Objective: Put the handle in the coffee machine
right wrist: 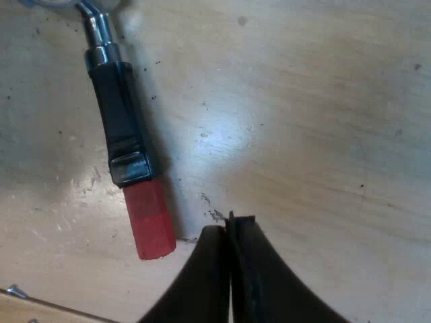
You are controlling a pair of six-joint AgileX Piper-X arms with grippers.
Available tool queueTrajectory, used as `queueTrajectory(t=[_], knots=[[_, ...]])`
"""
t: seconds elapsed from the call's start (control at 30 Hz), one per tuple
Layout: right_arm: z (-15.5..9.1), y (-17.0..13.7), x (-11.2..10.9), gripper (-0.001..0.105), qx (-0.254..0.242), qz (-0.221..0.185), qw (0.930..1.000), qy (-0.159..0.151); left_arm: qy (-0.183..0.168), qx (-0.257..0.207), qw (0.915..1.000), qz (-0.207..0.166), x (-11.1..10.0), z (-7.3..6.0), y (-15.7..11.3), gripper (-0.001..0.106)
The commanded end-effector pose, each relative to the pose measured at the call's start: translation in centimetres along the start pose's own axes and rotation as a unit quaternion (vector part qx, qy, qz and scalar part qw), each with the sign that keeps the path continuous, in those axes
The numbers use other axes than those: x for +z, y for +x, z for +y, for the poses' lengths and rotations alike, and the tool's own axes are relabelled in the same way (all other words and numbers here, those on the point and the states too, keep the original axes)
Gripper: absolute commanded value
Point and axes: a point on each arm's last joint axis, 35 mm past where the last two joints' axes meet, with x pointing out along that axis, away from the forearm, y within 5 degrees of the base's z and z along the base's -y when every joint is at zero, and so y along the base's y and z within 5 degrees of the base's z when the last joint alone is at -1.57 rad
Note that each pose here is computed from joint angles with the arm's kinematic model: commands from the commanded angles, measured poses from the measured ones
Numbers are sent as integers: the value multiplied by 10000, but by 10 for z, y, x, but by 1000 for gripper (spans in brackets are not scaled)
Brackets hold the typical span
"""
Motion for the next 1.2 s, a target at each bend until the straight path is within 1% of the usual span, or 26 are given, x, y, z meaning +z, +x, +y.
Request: queueTrajectory(t=[0.03,0.1,0.23,0.27,0.3,0.43,0.47,0.53,0.63,0.8,0.9,0.97,1.0,1.13,1.2], knots=[[3,10,7,0,12,142,9999,2,-182,33,9998,46,-7,1,6,83],[7,24,13,0,255,370,9990,4,-232,10,9996,133,-13,2,10,83],[12,41,18,0,257,546,9982,-62,-267,-6,9995,191,-18,2,13,83],[14,45,20,0,254,592,9979,-77,-254,0,9995,168,-18,3,14,83],[18,55,21,0,235,726,9970,-138,-222,14,9997,115,-17,3,14,83],[23,72,23,0,195,958,9950,-221,-155,36,9999,-1,-14,4,14,83],[24,77,24,0,187,1016,9942,-290,-141,42,9999,-24,-13,4,14,83],[25,83,24,0,203,1062,9934,-388,-136,44,9999,-32,-13,4,14,83],[26,95,23,0,198,1104,9929,-388,-137,43,9999,-30,-13,4,14,83],[24,109,13,0,186,1149,9924,-388,-137,43,9999,-30,-13,4,14,83],[22,115,6,0,165,1234,9915,-389,-137,43,9999,-30,-13,4,14,83],[22,115,5,0,174,1235,9914,-388,-137,43,9999,-30,-13,4,14,83],[21,119,0,0,177,1269,9910,-387,-137,43,9999,-30,-13,4,14,83],[20,122,-3,0,218,1270,9909,-382,-137,43,9999,-30,-13,4,14,83],[21,123,-3,0,325,1246,9909,-396,-138,224,9997,17,-14,5,14,83]])
